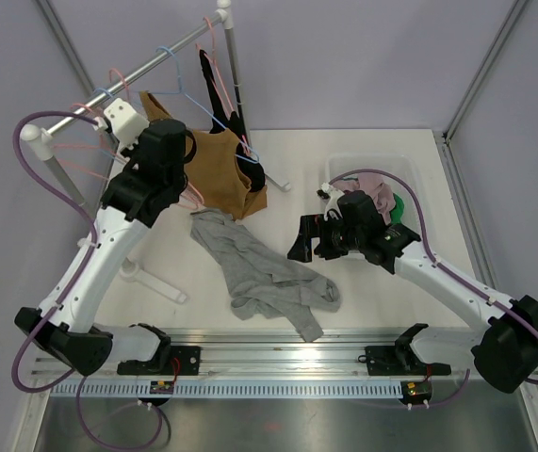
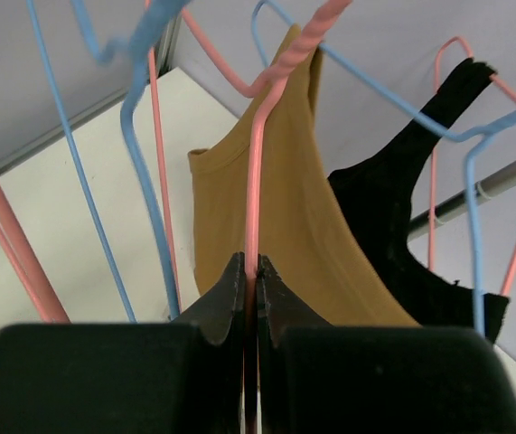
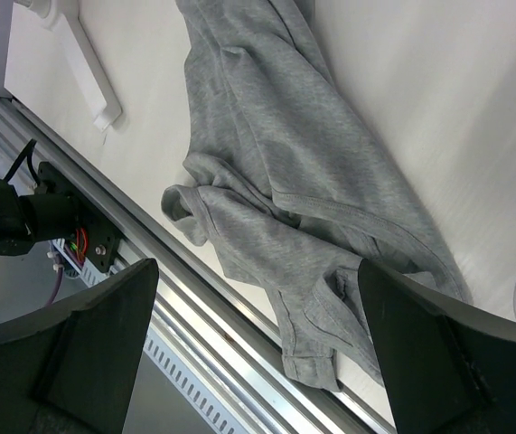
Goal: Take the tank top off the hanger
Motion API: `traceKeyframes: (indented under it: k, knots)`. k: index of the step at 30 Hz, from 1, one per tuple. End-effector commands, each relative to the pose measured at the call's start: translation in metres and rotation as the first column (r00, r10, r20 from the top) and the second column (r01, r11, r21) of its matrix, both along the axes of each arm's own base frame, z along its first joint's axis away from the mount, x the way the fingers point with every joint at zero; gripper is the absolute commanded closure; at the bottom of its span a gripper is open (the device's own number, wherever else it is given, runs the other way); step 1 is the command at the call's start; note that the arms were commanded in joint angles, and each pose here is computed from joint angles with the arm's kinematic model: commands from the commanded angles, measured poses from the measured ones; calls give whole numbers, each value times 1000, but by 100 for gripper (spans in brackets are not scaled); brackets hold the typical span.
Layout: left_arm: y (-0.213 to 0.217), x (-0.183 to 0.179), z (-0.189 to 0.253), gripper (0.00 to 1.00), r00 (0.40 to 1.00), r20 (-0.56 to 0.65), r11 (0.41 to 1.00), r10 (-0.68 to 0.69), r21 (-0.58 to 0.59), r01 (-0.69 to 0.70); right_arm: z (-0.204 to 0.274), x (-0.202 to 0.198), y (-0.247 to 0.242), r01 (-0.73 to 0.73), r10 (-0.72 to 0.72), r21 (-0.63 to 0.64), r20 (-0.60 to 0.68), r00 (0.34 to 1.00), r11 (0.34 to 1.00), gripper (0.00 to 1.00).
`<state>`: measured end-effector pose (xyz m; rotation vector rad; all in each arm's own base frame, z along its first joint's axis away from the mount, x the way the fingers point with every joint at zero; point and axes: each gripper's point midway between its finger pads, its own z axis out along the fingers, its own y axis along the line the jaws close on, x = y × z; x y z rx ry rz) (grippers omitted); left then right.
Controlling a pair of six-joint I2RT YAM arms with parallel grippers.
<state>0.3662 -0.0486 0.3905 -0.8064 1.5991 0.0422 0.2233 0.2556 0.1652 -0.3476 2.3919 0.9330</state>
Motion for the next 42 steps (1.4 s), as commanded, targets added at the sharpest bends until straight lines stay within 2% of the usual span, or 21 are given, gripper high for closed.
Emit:
traceKeyframes:
  k: [1, 10, 11, 12, 15, 21, 23, 30, 35, 37, 38, 39, 40, 41, 42]
  knots:
    - [5, -8, 11, 100, 995, 96, 995, 10, -104, 0, 32, 19, 12, 0, -4, 42, 97, 995, 999, 0]
    - [13, -23, 9, 100, 991, 130, 990, 10, -138, 8, 38, 20, 20, -4, -3, 77, 88, 996, 997, 0]
    - [12, -23, 11, 94, 991, 135, 989, 4, -144, 16, 37, 21, 19, -2, -4, 73, 86, 996, 997, 0]
    - [11, -24, 12, 66, 990, 140, 989, -2, -146, 23, 34, 21, 20, -5, -1, 66, 80, 997, 998, 0]
    - [9, -30, 21, 33, 986, 162, 985, -35, -160, 61, 23, 14, 25, -27, 25, 30, 63, 998, 999, 1]
    - [0, -61, 53, 17, 948, 271, 953, -166, -204, 226, -10, -2, 46, -41, 51, -93, 111, 992, 995, 0]
    - [-5, -80, 69, 2, 910, 341, 926, -236, -204, 317, -26, -1, 53, -39, 56, -136, 129, 990, 990, 1]
    - [-24, -133, 90, 1, 782, 419, 821, -461, -134, 555, -68, 10, 92, -29, 91, -289, 203, 975, 957, 1]
    - [-38, -162, 51, 1, 721, 316, 741, -616, -77, 667, -105, 27, 109, -8, 86, -378, 190, 978, 926, 2]
    - [-35, -179, 28, 1, 709, 261, 723, -655, -55, 689, -111, 36, 112, 17, 82, -420, 217, 973, 907, 10]
    - [-33, -184, 21, 1, 708, 244, 722, -662, -47, 691, -126, 33, 110, 8, 96, -465, 199, 975, 885, 32]
    - [-31, -186, 2, 1, 718, 197, 725, -667, -49, 687, -127, 36, 111, 21, 96, -484, 216, 972, 875, 43]
    - [-21, -196, 2, 1, 720, 210, 735, -661, -13, 678, -132, 36, 110, 25, 97, -498, 217, 971, 867, 50]
    - [-17, -199, -4, 1, 727, 199, 742, -657, 3, 670, -135, 33, 112, 17, 104, -498, 214, 971, 867, 65]
    - [-11, -204, -9, 1, 733, 190, 750, -653, 23, 661, -138, 30, 111, 3, 117, -500, 208, 971, 866, 72]
